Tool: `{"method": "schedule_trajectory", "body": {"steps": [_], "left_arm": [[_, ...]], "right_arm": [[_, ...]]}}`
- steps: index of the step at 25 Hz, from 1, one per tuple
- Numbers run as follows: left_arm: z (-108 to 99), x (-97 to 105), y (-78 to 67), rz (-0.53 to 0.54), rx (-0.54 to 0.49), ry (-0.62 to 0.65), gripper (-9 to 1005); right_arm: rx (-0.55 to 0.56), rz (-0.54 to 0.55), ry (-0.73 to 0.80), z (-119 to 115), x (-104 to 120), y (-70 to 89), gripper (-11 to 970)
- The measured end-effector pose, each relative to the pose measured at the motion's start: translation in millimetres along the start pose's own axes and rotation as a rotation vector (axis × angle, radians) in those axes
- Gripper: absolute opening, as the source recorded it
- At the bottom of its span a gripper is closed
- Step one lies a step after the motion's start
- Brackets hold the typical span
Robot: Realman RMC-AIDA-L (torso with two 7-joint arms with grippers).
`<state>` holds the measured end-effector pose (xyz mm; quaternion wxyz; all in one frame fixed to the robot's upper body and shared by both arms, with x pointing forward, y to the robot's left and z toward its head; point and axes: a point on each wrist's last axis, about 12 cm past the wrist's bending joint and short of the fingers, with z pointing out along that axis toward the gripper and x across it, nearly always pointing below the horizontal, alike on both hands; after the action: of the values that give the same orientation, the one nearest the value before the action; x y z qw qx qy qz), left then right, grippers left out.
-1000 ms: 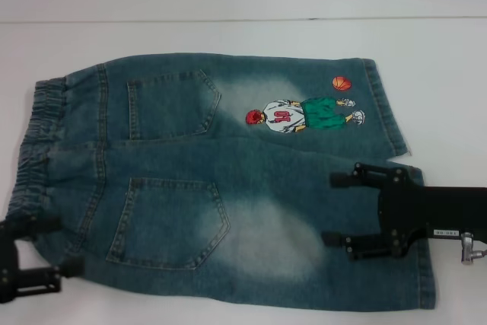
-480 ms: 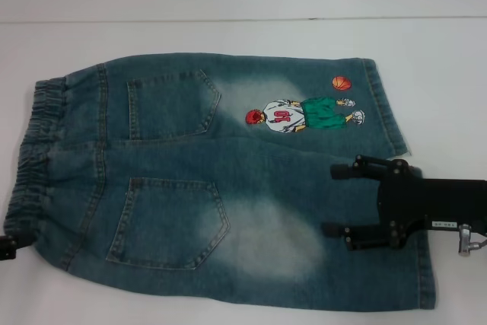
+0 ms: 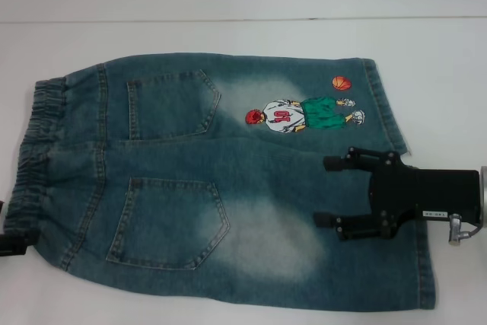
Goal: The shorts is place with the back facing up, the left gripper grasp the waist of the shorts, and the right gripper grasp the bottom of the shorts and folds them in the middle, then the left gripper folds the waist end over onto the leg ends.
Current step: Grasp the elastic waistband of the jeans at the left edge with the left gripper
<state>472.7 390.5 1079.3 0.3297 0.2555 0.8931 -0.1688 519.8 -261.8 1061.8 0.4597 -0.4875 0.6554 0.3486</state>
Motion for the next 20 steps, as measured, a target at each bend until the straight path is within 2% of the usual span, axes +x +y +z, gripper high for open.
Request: {"method": "schedule_trajectory", "body": {"steps": [7,20], "left_arm": [[0.5,5.5,2.4,-0.02,-0.028,0.024,804],[7.9,0.7,-3.3,-0.004,0.037,0.029,773]], "right_arm": [[0.004,0.001,0.006,1.2,-1.2,-2.5,918],[0.014,0.017,0.0,1.3,0.6,-1.9,917]]}}
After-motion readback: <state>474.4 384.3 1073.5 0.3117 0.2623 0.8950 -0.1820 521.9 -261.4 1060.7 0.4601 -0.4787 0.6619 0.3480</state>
